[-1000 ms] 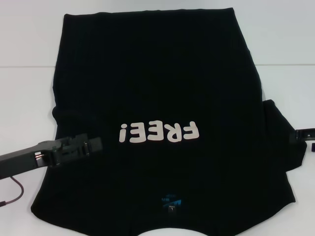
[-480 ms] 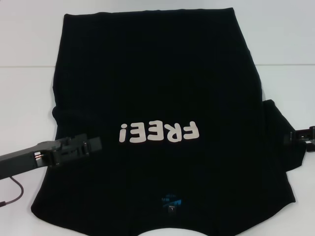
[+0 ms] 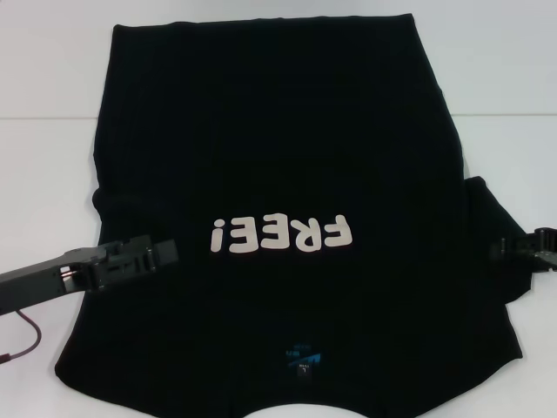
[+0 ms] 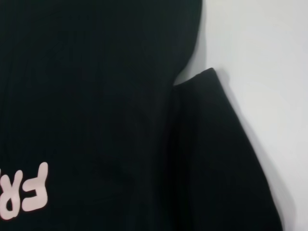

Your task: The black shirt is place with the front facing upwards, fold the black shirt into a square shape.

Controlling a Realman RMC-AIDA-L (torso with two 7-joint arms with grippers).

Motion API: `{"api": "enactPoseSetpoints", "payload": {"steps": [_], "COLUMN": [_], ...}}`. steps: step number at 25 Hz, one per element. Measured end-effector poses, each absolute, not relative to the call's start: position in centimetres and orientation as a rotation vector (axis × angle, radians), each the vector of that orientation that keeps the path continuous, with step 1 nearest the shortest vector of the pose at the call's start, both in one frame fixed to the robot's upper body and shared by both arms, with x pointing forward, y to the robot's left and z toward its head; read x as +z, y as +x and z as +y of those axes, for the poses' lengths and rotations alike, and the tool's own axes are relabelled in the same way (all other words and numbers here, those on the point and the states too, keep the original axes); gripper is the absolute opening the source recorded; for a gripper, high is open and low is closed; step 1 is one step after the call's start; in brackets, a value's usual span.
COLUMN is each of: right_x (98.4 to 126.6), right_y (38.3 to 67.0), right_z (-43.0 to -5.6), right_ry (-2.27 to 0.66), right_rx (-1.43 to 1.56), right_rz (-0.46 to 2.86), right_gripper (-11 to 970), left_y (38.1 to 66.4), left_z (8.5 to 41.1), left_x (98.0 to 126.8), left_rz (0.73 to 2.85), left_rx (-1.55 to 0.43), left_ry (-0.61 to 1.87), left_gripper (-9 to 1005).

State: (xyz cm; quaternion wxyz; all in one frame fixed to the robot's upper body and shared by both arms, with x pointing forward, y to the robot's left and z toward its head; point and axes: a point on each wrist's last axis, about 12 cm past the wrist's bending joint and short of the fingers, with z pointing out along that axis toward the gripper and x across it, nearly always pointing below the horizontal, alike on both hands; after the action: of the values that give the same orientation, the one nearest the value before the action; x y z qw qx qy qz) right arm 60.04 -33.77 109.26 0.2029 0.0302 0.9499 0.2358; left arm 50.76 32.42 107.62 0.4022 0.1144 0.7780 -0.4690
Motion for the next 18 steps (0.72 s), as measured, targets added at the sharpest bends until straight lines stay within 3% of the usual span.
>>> {"api": "enactPoseSetpoints", "payload": {"steps": [18], "right_x": [109.3], "right_y": [60.7], "right_z": [-32.7], "right_ry": [0.054], "right_rx": [0.67], "right_rz": [2.655], "right_gripper": [749], "left_y": [50.8], "left_z": [32.4], "left_x": [107.6], "left_rz": [1.964], "left_rx": [-1.185], "left_ry": [0.286], "left_gripper": [775]}}
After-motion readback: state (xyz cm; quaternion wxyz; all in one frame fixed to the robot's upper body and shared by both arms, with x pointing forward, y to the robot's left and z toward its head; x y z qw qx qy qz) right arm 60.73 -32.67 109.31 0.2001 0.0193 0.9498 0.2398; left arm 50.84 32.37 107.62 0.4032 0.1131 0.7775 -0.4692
